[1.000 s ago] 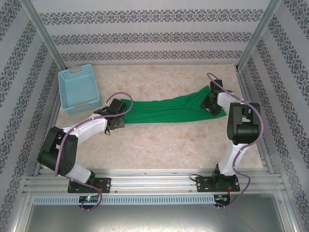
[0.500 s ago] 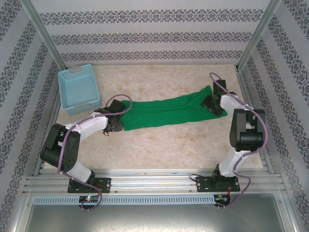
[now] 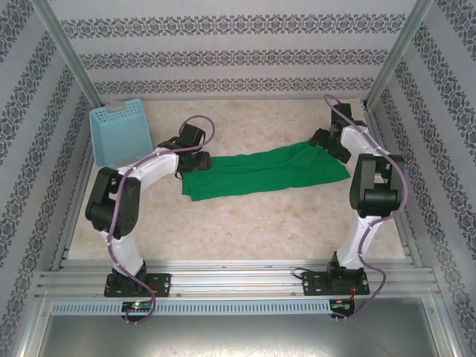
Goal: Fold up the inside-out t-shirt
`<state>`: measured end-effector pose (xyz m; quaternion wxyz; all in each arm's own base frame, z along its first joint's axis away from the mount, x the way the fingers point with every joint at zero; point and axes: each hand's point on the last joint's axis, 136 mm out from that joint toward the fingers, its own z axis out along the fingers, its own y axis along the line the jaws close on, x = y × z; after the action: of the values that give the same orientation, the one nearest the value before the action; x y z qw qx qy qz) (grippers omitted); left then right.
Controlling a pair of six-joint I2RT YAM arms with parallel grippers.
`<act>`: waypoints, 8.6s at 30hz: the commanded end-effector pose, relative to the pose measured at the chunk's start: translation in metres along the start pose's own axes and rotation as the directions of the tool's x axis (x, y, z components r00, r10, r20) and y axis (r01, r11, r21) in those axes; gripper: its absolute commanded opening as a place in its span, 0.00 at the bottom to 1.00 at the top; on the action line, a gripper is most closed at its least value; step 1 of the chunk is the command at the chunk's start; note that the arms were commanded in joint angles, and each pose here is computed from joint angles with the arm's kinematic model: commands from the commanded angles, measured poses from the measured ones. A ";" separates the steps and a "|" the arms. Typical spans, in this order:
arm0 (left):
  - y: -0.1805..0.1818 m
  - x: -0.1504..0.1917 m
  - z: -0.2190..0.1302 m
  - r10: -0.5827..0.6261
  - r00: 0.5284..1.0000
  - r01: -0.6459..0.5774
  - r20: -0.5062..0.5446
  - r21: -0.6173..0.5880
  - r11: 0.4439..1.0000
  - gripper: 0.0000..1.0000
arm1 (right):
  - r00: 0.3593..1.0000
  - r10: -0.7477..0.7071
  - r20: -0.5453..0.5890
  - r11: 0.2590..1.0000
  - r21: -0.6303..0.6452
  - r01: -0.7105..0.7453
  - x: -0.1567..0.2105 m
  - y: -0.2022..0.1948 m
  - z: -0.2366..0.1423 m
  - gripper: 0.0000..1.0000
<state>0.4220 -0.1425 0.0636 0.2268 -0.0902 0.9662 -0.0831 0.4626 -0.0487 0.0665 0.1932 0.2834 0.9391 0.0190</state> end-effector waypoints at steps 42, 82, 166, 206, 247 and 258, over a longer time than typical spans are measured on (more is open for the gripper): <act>0.028 0.061 -0.045 -0.117 0.993 0.117 0.016 -0.009 0.993 0.52 | 0.985 -0.125 0.123 0.990 0.083 0.115 -0.004 -0.022 -0.046 0.00; -0.033 0.112 0.019 -0.143 0.980 0.181 -0.139 0.319 0.930 0.23 | 0.882 -0.468 0.060 0.789 -0.421 0.448 0.244 0.274 -0.129 0.00; -0.028 0.098 -0.067 -0.033 0.996 0.023 0.083 0.112 0.993 0.35 | 0.903 -0.428 0.035 0.863 -0.283 0.420 0.204 0.146 -0.082 0.53; -0.059 0.042 -0.027 -0.042 0.999 0.038 0.010 0.266 0.963 0.66 | 0.897 -0.442 0.029 0.833 -0.358 0.422 0.201 0.144 -0.073 0.75; -0.076 0.027 0.016 -0.214 0.977 0.182 0.004 0.514 0.838 0.03 | 0.931 -0.363 -0.030 0.736 -0.623 0.266 0.211 0.207 -0.036 0.05; -0.061 0.033 -0.035 -0.196 0.977 0.124 0.087 0.516 0.847 0.00 | 0.952 -0.307 -0.004 0.657 -0.725 0.209 0.196 0.217 -0.080 0.00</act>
<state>0.3814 -0.2085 0.0730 0.2688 -0.1206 0.8900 -0.3480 0.3904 0.2415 0.0787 0.2097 0.0453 0.9156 0.3400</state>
